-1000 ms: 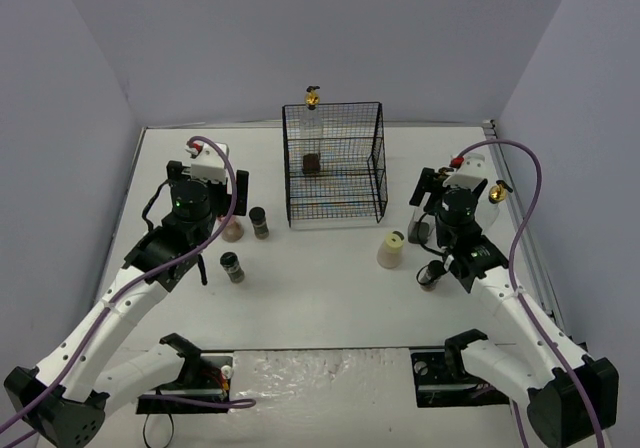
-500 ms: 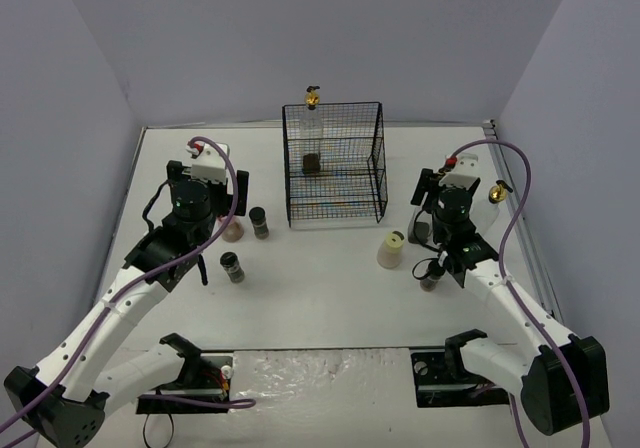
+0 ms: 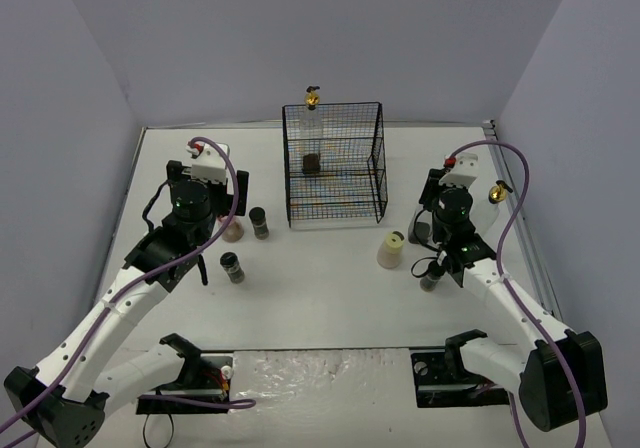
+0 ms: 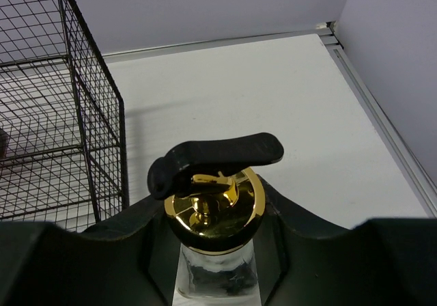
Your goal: Organize the condiment bottles
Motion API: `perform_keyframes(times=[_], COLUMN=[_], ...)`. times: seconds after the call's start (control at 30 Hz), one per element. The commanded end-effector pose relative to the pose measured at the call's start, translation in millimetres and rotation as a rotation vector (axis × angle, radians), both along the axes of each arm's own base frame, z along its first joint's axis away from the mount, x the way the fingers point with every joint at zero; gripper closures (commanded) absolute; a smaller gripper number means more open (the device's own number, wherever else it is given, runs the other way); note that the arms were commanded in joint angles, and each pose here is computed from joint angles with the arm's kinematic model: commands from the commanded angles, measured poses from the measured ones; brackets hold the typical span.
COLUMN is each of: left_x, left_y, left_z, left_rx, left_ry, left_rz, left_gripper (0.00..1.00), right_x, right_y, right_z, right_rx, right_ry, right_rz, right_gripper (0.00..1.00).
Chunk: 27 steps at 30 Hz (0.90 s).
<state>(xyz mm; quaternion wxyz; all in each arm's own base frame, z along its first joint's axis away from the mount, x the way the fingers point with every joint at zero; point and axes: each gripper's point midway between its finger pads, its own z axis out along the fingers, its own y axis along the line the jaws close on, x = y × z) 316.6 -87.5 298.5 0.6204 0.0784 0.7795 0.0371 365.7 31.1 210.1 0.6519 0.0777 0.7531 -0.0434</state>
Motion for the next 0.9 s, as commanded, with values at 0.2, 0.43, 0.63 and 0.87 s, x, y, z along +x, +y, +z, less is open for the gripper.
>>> perform_keyframes(times=[0.2, 0.43, 0.63, 0.87], left_x=[6.3, 6.7, 6.6, 5.8], left_y=[3.3, 3.9, 6.2, 9.2], left_z=[18.5, 17.3, 17.9, 18.1], left_rx=[-0.018, -0.012, -0.009, -0.010], left_ry=[-0.069, -0.066, -0.067, -0.070], left_rz=[0.022, 0.025, 0.038, 0.053], left_gripper=[0.03, 0.03, 0.03, 0.03], right_x=[2.5, 1.4, 5.9, 25.5], right_y=[-1.1, 5.2, 12.0, 34.2], right_z=[54.1, 111.0, 175.8, 240.8], right_rx=[-0.006, -0.029, -0.029, -0.015], right_ry=[-0.157, -0.232, -0.289, -0.306], right_rz=[0.014, 0.064, 0.099, 0.190], right_gripper=[0.95, 1.00, 1.00, 1.00])
